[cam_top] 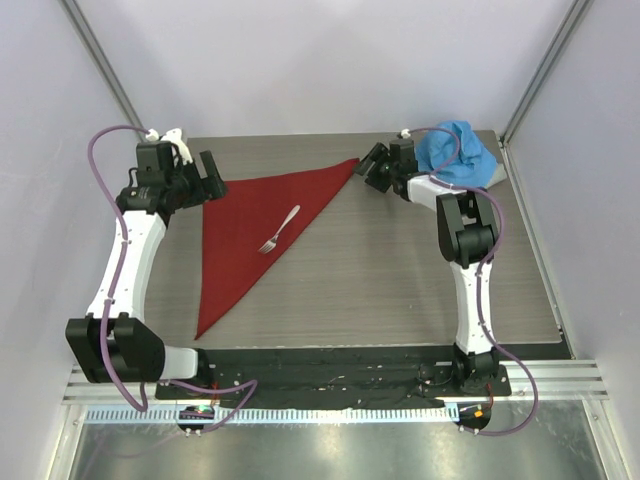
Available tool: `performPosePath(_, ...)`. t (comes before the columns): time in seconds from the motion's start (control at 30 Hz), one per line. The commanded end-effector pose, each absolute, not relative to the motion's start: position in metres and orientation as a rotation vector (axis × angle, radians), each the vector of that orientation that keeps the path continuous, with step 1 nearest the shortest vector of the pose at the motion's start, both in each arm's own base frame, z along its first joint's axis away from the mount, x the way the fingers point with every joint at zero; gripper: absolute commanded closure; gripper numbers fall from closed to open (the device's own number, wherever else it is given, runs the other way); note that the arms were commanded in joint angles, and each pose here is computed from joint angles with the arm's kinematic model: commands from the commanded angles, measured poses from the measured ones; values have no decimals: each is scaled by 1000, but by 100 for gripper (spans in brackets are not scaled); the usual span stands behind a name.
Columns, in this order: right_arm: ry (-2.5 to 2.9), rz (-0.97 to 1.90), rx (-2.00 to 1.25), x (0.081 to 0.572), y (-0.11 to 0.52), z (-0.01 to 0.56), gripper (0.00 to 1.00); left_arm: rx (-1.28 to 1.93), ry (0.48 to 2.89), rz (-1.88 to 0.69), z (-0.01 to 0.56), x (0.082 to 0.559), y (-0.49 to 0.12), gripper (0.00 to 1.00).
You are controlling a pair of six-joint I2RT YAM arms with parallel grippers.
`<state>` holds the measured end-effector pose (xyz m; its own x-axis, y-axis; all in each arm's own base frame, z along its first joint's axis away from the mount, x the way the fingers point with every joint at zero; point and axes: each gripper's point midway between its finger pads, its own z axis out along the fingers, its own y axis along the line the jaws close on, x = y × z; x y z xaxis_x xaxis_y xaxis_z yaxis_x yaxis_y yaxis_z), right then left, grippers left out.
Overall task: Fold the napkin, place the utensils inside, and roll it up
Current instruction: Fold the napkin
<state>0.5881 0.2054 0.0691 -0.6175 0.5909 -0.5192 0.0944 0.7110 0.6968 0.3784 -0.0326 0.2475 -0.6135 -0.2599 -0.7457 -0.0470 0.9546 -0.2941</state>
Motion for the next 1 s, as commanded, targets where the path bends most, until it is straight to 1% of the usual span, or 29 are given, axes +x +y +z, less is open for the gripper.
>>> performPosePath(0.0, 2031, 909, 435, 612, 216, 95, 32, -191, 2198, -278, 248, 386, -30, 11)
performPosePath(0.07, 2023, 918, 437, 618, 219, 95, 32, -191, 2198, -276, 248, 387, -30, 11)
performPosePath(0.27, 2070, 887, 493, 630, 217, 66, 33, -186, 2194, -276, 250, 386, -30, 11)
performPosePath(0.43, 2128, 819, 534, 635, 212, 42, 37, -182, 2185, -275, 253, 385, -30, 11)
performPosePath(0.63, 2182, 782, 547, 638, 211, 28, 40, -180, 2185, -276, 253, 385, -30, 11)
performPosePath(0.97, 2211, 722, 529, 636, 207, 20, 53, -180, 2185, -290, 254, 385, -31, 11)
